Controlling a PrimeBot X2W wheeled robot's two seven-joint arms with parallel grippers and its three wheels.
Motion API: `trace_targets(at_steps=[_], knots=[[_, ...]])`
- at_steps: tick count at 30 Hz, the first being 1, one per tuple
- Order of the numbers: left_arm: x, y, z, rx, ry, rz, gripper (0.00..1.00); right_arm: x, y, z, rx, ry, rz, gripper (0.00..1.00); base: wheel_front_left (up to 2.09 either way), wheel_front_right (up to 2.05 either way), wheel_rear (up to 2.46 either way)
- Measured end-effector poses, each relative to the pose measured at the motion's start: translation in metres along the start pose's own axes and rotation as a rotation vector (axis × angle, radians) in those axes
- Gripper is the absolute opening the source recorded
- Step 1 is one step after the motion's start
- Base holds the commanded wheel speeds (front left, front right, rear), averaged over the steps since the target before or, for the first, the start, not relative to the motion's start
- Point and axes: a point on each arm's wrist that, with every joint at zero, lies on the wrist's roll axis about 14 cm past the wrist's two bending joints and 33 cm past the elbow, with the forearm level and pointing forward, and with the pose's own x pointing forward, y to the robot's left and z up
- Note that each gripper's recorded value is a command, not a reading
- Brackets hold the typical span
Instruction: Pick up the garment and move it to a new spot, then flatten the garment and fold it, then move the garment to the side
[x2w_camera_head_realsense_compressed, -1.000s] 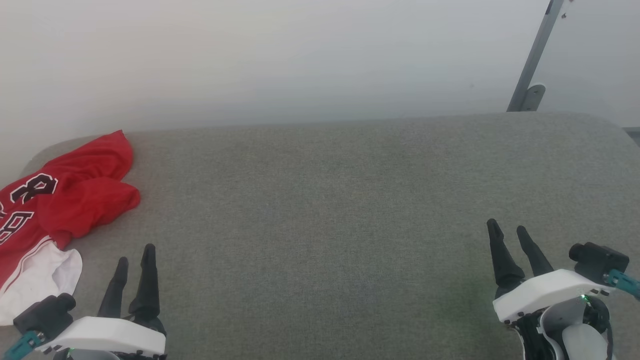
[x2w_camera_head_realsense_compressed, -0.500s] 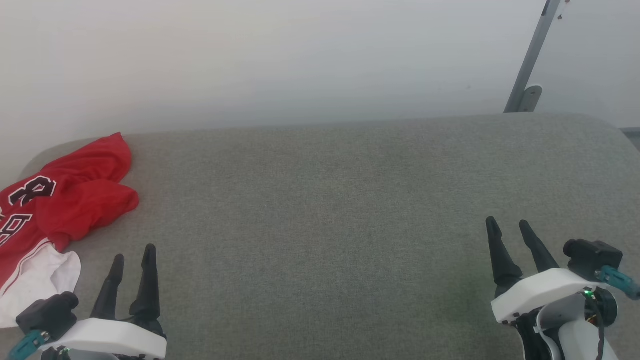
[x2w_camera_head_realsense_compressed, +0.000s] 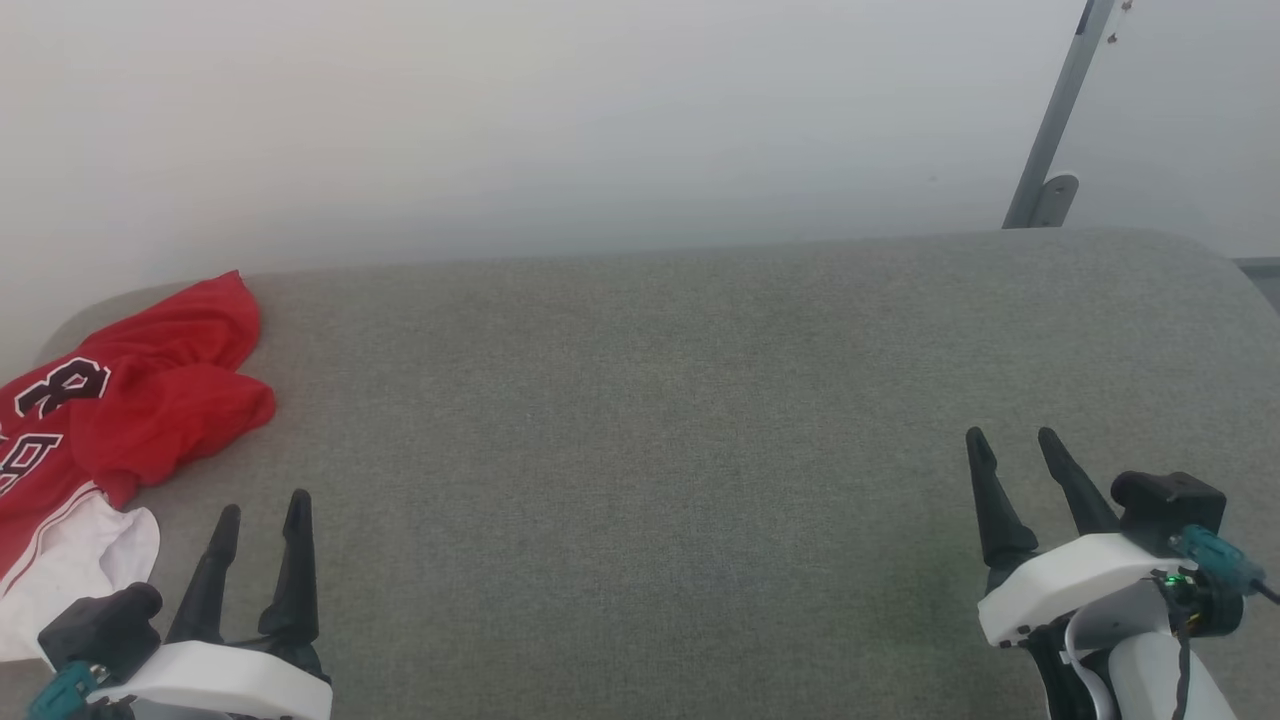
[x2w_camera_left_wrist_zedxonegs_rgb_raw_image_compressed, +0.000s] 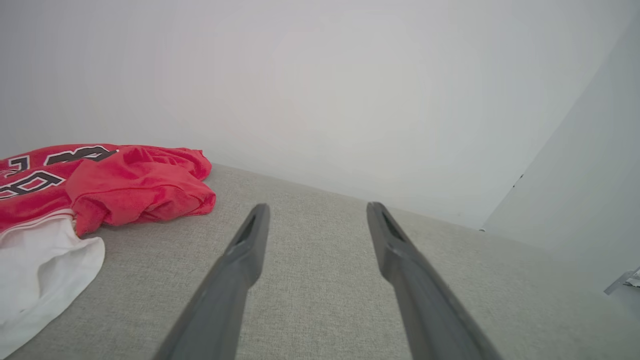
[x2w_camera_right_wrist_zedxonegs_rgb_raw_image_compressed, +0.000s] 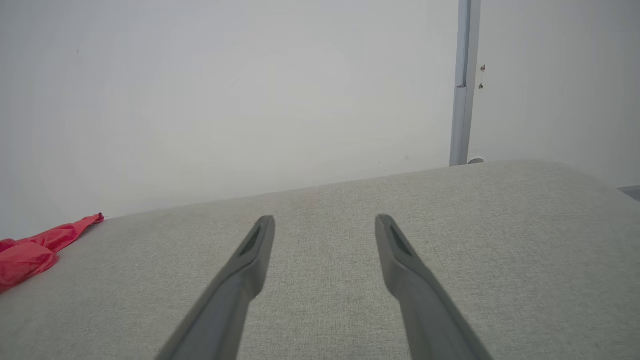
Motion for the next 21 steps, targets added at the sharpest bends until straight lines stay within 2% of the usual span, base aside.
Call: trace_targets(at_steps=[21], knots=[[-0.0003,-0.0062,0.0064,0.142,-0.025,-0.055,1.0,-0.0008,0.0018,0.0063,-0.161,-0.025,0.025,1.0,0.0,0.0,0.0]])
